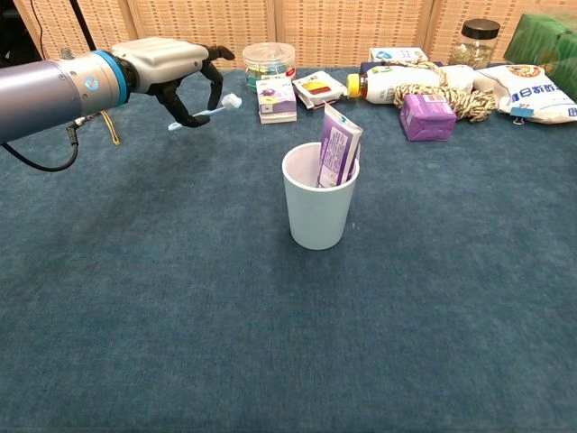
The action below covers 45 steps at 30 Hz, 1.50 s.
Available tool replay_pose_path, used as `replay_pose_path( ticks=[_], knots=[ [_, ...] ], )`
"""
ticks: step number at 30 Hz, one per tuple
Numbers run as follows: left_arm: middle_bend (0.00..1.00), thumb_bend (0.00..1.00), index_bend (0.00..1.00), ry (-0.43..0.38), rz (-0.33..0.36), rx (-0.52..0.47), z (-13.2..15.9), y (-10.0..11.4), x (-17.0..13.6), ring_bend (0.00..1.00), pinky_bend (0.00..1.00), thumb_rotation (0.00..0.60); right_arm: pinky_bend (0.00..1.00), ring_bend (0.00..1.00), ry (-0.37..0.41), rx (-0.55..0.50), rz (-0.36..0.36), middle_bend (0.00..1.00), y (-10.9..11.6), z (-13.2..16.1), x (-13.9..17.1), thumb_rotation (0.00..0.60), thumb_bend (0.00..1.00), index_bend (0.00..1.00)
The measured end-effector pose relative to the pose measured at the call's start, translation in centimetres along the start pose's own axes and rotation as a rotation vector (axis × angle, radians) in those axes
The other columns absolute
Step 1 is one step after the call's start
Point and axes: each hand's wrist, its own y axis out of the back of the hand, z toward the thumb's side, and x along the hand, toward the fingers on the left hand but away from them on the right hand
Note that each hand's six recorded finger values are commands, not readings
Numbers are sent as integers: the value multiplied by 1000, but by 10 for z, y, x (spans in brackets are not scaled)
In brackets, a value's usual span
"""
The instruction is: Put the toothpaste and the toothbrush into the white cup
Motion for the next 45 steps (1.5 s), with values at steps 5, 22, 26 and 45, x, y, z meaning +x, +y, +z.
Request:
replay_pose_path(
  ticks=[5,22,26,45],
  knots=[
    [0,403,584,-40,32,-82,12,17,-12,0,0,600,0,0,4,1,2,0,0,1,1,600,0,0],
    [0,403,583,-216,44,-474,52,65,-62,0,0,600,0,0,4,15,10,0,-4,2,0,600,0,0],
    [0,403,577,-267,22,-538,64,68,-73,0,0,600,0,0,4,16,9,0,-4,2,0,600,0,0],
    [0,401,566,-423,-73,-785,102,76,-95,0,0,600,0,0,-2,20,10,0,-5,2,-1,600,0,0]
  ],
)
